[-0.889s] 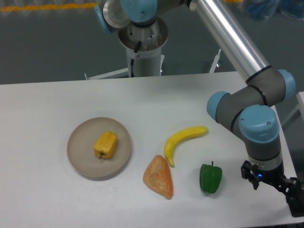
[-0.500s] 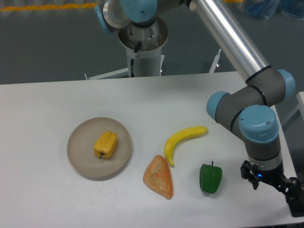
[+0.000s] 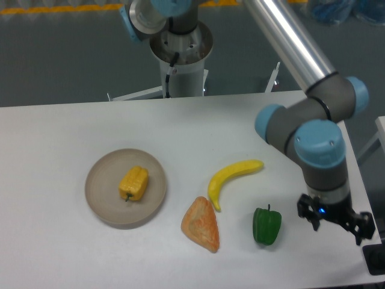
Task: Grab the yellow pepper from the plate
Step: 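Move the open gripper over the yellow pepper on the beige plate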
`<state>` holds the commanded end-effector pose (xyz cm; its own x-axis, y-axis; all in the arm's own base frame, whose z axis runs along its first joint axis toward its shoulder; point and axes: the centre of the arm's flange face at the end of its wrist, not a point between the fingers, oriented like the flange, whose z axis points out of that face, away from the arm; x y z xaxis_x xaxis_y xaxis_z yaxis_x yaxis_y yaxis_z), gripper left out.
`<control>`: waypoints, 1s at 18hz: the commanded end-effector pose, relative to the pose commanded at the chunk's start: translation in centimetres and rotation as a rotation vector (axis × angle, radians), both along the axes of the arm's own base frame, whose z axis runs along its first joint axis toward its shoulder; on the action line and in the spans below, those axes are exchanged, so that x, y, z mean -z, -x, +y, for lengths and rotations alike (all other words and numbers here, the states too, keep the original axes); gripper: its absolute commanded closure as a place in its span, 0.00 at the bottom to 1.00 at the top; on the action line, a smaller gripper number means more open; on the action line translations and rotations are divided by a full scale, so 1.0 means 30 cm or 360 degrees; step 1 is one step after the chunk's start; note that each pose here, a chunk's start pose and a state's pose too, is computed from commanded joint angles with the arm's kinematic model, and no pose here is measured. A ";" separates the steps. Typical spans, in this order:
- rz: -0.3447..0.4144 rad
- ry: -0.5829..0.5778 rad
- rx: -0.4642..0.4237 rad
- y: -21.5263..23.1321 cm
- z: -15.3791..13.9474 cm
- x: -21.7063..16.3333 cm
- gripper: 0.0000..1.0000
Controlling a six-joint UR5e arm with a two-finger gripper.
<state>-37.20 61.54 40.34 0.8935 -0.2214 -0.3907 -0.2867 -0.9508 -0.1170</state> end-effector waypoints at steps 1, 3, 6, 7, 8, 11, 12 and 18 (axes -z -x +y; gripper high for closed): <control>-0.0079 -0.0045 -0.0036 -0.047 -0.033 -0.023 0.00; -0.0253 -0.0112 -0.0093 -0.162 -0.091 -0.046 0.00; -0.0379 -0.0199 -0.0210 -0.393 -0.115 -0.094 0.00; -0.0462 -0.0251 -0.0244 -0.480 -0.138 -0.109 0.00; -0.0517 -0.0256 -0.0278 -0.529 -0.148 -0.087 0.00; -0.0624 -0.0183 -0.0285 -0.759 -0.143 0.012 0.00; -0.0652 -0.0149 -0.0295 -0.821 -0.148 0.053 0.00; -0.0696 -0.0086 -0.0232 -1.096 -0.174 0.212 0.00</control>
<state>-4.31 56.32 33.99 0.9972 -0.0710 0.0221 -0.0633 -0.9667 -0.2479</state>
